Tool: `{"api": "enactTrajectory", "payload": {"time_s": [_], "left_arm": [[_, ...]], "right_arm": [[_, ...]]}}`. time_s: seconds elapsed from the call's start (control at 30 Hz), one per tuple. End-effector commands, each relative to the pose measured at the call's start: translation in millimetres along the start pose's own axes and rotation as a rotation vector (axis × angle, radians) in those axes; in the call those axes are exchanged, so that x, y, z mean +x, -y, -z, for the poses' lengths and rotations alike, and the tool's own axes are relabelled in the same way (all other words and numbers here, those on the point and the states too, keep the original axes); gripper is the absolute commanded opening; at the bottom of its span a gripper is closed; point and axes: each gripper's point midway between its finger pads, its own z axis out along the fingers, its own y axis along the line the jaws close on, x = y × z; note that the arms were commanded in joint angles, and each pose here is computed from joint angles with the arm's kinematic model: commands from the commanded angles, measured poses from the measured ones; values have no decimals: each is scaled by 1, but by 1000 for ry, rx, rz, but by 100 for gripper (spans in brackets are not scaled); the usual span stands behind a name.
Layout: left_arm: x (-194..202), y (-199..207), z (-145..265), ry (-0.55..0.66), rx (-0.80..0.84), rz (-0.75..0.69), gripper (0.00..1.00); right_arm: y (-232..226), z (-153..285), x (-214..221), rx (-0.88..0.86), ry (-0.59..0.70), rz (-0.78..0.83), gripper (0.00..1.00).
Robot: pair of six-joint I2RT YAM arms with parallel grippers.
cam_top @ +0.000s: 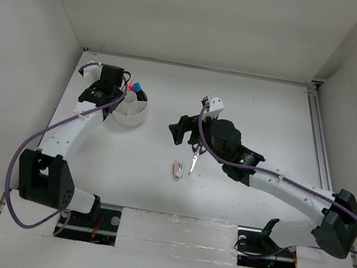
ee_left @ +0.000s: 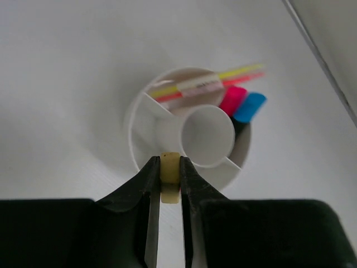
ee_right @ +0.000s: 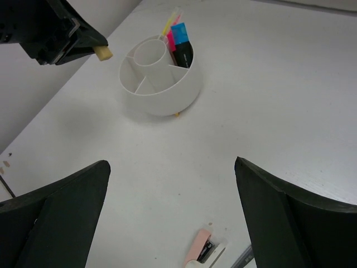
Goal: Sort the stationery into containers
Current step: Place the stationery in the storage box.
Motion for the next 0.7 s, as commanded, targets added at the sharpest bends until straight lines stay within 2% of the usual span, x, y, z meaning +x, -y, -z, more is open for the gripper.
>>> {"api": "enactTrajectory", "payload": {"time_s": [0.0,0.13,0.67], "left_arm": [[-33,-22,-8,117,-160,59,0],[-31,-36,-18,130,-225,40,0],[-4,-12,-53,35,-141,32,0]], "right_arm": [[-3,7,-12,-23,26,8,99],[0,13,-9,-21,20,9,99],[1,11,-5,-30,7,10,99]]}}
